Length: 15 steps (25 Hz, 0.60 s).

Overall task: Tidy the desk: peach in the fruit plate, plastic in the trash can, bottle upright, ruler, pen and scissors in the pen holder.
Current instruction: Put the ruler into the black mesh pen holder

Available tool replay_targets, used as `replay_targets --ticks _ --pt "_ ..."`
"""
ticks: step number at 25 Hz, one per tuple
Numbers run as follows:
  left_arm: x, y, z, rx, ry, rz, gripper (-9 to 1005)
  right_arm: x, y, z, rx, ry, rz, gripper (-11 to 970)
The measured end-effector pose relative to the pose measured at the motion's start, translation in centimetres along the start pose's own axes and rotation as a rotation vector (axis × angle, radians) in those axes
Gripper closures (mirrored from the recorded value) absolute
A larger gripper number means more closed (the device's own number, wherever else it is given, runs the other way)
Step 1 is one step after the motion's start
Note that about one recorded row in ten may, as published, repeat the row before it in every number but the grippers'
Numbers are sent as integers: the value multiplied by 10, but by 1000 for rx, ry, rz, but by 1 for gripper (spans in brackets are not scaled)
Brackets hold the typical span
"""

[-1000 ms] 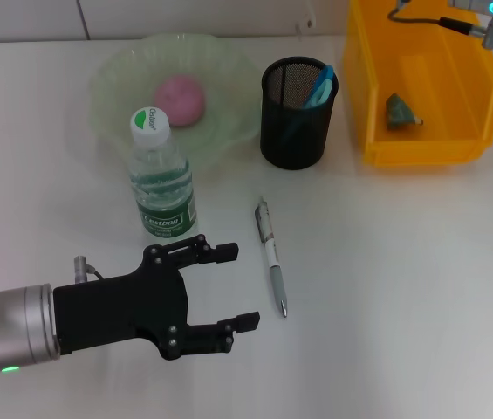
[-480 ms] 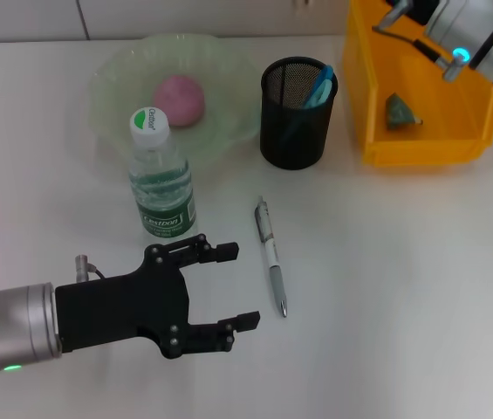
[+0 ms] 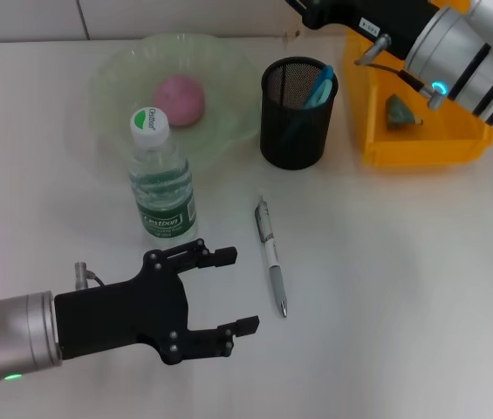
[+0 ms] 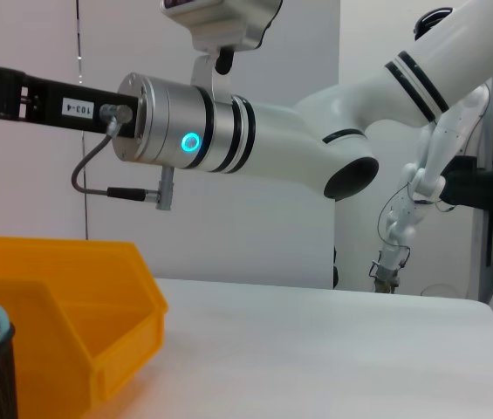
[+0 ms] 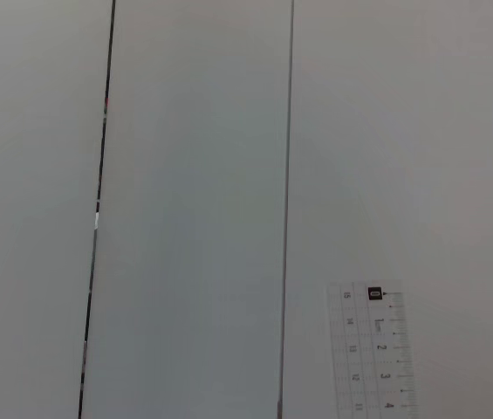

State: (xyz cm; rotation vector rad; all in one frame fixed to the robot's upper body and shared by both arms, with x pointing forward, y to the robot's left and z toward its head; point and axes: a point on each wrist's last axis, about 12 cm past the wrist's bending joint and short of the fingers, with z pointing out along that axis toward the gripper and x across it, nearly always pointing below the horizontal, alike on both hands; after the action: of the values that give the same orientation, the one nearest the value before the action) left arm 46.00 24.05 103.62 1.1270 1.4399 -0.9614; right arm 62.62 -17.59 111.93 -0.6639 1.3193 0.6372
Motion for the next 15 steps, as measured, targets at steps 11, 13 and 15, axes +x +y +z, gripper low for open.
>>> replay_targets --ticks 11,13,15 --pt "-3 -7 -9 12 -71 -41 186 10 10 -17 -20 -18 -37 579" --pt "-2 -11 -11 19 -90 -75 195 14 11 -19 -15 -3 -51 578" --pt "-2 -11 -12 21 -92 -90 213 14 11 -19 -14 -1 -54 577"
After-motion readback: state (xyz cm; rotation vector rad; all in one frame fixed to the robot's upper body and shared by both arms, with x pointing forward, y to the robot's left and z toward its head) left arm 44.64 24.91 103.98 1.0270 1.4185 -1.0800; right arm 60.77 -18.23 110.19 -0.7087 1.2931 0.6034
